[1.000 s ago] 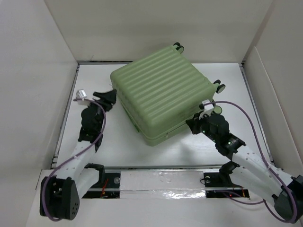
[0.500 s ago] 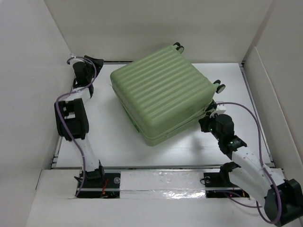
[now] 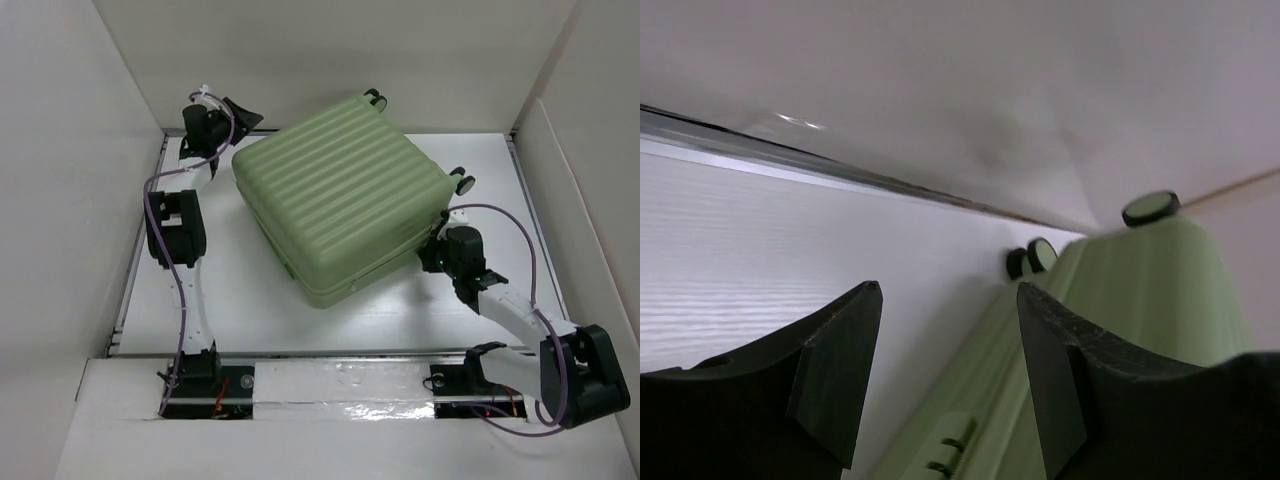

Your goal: Pack the luggage

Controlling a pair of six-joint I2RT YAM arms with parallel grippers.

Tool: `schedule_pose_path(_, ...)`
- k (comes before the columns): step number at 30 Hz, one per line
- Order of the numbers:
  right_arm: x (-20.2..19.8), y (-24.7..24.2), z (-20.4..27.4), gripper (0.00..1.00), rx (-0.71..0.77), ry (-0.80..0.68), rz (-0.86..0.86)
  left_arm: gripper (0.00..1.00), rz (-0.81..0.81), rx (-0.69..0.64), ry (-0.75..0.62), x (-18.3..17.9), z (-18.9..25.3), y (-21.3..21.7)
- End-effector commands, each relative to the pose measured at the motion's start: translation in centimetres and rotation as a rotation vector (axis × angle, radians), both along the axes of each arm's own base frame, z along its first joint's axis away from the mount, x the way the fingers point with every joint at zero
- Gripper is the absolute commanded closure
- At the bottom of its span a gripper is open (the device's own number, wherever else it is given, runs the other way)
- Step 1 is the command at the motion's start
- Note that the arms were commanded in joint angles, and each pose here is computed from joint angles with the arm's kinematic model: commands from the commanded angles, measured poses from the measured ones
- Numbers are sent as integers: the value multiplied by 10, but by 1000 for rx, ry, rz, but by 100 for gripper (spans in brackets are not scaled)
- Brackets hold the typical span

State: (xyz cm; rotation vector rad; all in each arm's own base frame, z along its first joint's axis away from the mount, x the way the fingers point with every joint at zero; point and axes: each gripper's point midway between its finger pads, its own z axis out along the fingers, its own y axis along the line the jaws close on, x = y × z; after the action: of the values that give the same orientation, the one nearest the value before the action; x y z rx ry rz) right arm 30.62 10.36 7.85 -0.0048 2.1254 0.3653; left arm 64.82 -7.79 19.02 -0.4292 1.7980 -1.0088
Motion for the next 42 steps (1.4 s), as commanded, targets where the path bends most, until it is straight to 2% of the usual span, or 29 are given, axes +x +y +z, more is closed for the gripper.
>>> schedule_pose_path(1, 41, 20, 65, 96, 81, -213, 50, 47, -137, 28, -86, -10, 14, -40)
schedule_pose_path(2, 44, 23, 68, 95, 83, -220, 60, 47, -130, 33, -72, -25, 4, -44)
schedule_pose_path(4, 49, 28, 76, 95, 94, -253, 83, 47, -72, 42, -145, -32, 13, -41)
schedule_pose_path(5, 52, 29, 80, 95, 96, -267, 89, 47, -72, 26, -114, -49, -1, -46)
schedule_pose_path(6, 54, 31, 78, 95, 97, -267, 97, 47, -63, 5, -174, -52, 9, -45)
schedule_pose_path(8, 63, 37, 90, 95, 109, -309, 121, 47, -44, -67, -123, -71, -10, -45)
schedule_pose_path(10, 69, 45, 86, 95, 109, -291, 159, 48, -26, -100, -154, -80, -7, -44)
schedule_pose_path(11, 77, 45, 96, 95, 106, -314, 166, 49, -8, -137, -114, -94, -18, -42)
schedule_pose_path(14, 92, 55, 102, 95, 112, -312, 220, 50, 53, -179, -122, -117, -19, -34)
schedule_pose_path(23, 114, 73, 107, 91, 125, -257, 294, 50, 150, -190, -146, -162, -7, -19)
schedule_pose_path(25, 112, 74, 102, 86, 127, -233, 297, 50, 150, -193, -116, -160, -9, -16)
schedule_pose_path(27, 107, 73, 103, 73, 138, -227, 287, 49, 132, -185, -129, -149, 3, -16)
schedule_pose_path(28, 105, 66, 98, 68, 134, -215, 263, 48, 127, -174, -91, -144, -1, -17)
schedule_pose_path(29, 102, 64, 99, 60, 134, -217, 258, 48, 126, -172, -115, -137, 13, -16)
schedule_pose_path(32, 87, 59, 97, 49, 124, -201, 248, 47, 129, -155, -146, -127, 37, -15)
schedule_pose_path(33, 82, 56, 93, 48, 110, -190, 246, 47, 143, -144, -144, -125, 41, -13)
schedule_pose_path(35, 66, 44, 84, 48, 94, -171, 222, 44, 184, -121, -125, -122, 49, -2)
schedule_pose_path(37, 54, 41, 79, 48, 98, -169, 215, 42, 290, -121, -95, -120, 50, 29)
schedule_pose_path(38, 48, 37, 86, 52, 107, -194, 209, 41, 329, -133, -102, -125, 59, 39)
schedule_pose_path(40, 27, 42, 75, 64, 144, -188, 250, 40, 399, -164, -116, -133, 70, 57)
schedule_pose_path(41, 19, 44, 74, 78, 158, -199, 271, 42, 417, -173, -145, -147, 83, 59)
schedule_pose_path(42, 3, 46, 73, 86, 167, -215, 296, 45, 455, -176, -169, -154, 93, 66)
